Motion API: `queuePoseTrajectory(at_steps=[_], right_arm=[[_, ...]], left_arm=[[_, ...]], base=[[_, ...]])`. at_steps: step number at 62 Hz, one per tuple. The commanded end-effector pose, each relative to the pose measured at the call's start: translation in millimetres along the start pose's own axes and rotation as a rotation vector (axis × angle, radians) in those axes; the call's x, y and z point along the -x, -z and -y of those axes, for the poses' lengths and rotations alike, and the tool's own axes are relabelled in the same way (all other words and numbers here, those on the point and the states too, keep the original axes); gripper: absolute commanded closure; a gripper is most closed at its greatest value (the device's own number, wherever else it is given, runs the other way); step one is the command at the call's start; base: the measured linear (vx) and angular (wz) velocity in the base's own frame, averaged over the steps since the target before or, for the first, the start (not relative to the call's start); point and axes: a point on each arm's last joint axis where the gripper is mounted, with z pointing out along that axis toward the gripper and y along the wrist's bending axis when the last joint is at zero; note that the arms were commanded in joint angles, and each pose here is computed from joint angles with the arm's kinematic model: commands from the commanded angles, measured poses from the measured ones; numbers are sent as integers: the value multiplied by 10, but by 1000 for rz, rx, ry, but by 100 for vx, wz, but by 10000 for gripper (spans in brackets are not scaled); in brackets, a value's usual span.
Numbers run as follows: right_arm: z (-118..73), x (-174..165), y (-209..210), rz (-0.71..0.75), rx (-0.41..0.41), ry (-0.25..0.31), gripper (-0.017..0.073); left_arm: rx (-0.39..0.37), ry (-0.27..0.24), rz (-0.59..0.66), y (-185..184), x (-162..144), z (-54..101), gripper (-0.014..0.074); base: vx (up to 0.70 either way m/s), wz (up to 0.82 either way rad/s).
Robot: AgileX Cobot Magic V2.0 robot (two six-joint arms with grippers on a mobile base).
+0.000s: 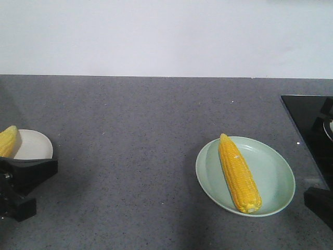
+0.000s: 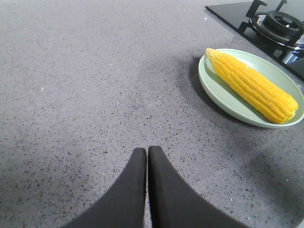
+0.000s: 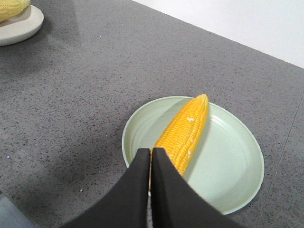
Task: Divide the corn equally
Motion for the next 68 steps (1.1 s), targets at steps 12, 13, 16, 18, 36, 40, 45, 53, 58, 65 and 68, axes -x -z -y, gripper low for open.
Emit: queuePoseTrajectory(at_steps=[12,13,16,18,36,40,45,53,58,65,68], right_arm=[[28,125,32,78,-29,-4,564],[28,125,32,78,-29,-4,564],[28,125,32,78,-29,-4,564],[28,125,32,78,-29,-4,564],[28,125,32,78,-29,-4,564],[28,125,32,78,-29,-4,564],[28,125,32,78,-29,-4,564],[28,125,32,78,-29,-4,564],[28,125,32,78,-29,-4,564],[28,125,32,78,-29,-4,564],[28,125,32,78,-29,-4,564]], left_arm=[[-6,15,58,36,104,27,601],[-6,15,58,36,104,27,601],[-6,15,58,36,104,27,601],[-6,15,58,36,104,27,601],[42,15,83,39,126,-17,601],[59,15,91,40,134,-32,601],[79,17,103,42,144,-50,601],[112,18,121,47,160,-80,601],[129,19,130,50,168,-96,601],[143,18,137,52,174,-108,601],[149,18,141,55,177,-112,601]], base=[[0,0],[0,0],[0,0],[0,0],[0,0],[0,0],[0,0],[0,0],[0,0],[0,0],[0,0]])
